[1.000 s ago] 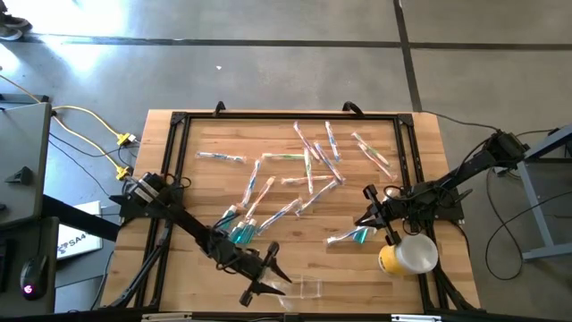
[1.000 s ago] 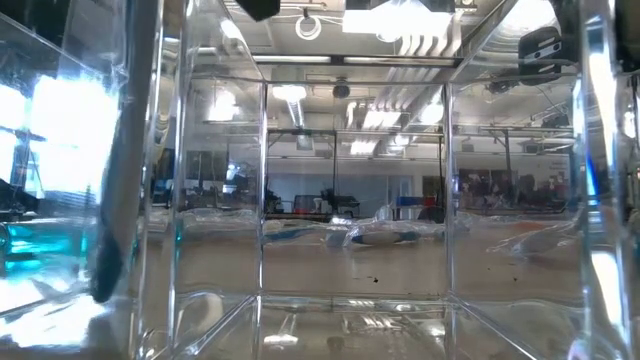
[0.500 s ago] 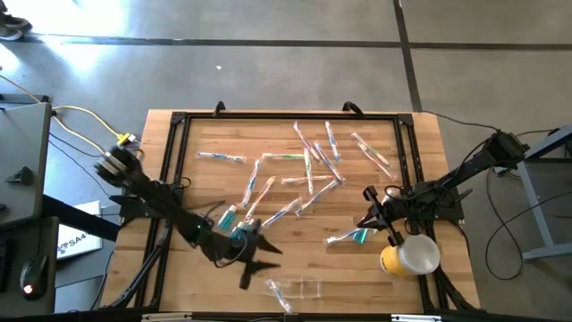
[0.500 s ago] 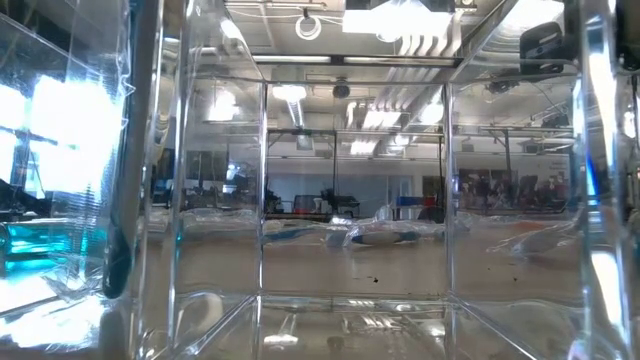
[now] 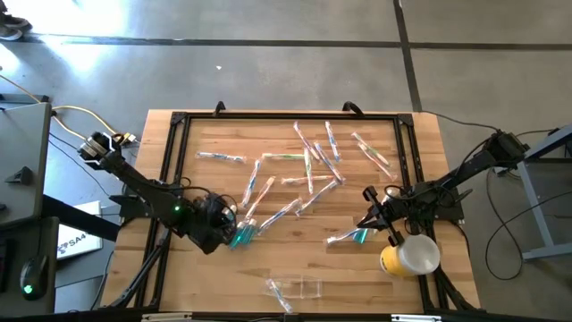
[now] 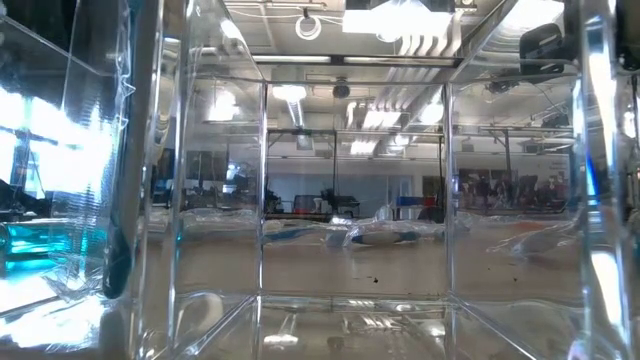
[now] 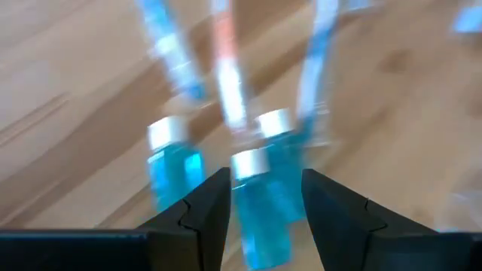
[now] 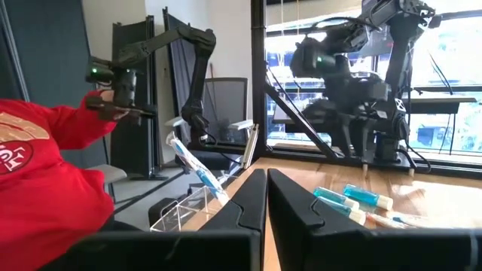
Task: Pick & Place toothbrushing station
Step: Put the mouthwash into the transparent organizer
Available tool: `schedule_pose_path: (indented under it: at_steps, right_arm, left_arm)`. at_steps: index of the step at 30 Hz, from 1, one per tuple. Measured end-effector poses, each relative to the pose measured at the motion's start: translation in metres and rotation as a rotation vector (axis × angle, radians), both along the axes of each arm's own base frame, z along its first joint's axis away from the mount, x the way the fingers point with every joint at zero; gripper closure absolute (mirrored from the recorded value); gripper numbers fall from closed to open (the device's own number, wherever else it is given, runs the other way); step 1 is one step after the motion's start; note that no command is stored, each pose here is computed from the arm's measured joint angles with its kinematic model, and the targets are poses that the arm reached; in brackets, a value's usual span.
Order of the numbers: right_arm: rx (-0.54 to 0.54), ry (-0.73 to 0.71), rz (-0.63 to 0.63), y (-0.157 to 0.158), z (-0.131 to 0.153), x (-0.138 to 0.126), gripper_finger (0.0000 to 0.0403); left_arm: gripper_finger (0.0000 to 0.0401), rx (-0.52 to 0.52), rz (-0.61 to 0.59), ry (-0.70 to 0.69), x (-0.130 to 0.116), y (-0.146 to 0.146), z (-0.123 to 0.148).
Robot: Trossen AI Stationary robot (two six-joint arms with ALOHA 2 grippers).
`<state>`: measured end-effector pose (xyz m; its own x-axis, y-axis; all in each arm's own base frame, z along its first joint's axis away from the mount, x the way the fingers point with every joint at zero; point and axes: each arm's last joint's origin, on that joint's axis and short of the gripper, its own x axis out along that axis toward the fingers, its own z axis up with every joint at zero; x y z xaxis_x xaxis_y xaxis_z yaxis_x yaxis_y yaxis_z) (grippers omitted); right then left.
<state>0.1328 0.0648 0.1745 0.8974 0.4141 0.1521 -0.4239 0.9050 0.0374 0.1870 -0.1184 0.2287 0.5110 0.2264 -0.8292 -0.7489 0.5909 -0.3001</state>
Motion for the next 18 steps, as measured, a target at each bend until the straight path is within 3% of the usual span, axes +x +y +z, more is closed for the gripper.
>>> schedule_pose_path:
  at_steps: [8,18]
  right_arm:
    - [-0.008,0.013,-0.001,0.0,-0.001,0.0,0.0395]
    - [-0.012,0.017,-0.001,0.0,-0.002,0.0,0.0395]
  left_arm:
    - [0.0243,-0.059,0.074,0.102,0.0,-0.002,-0.012]
    - [0.0243,-0.03,0.17,0.243,0.011,0.006,-0.034]
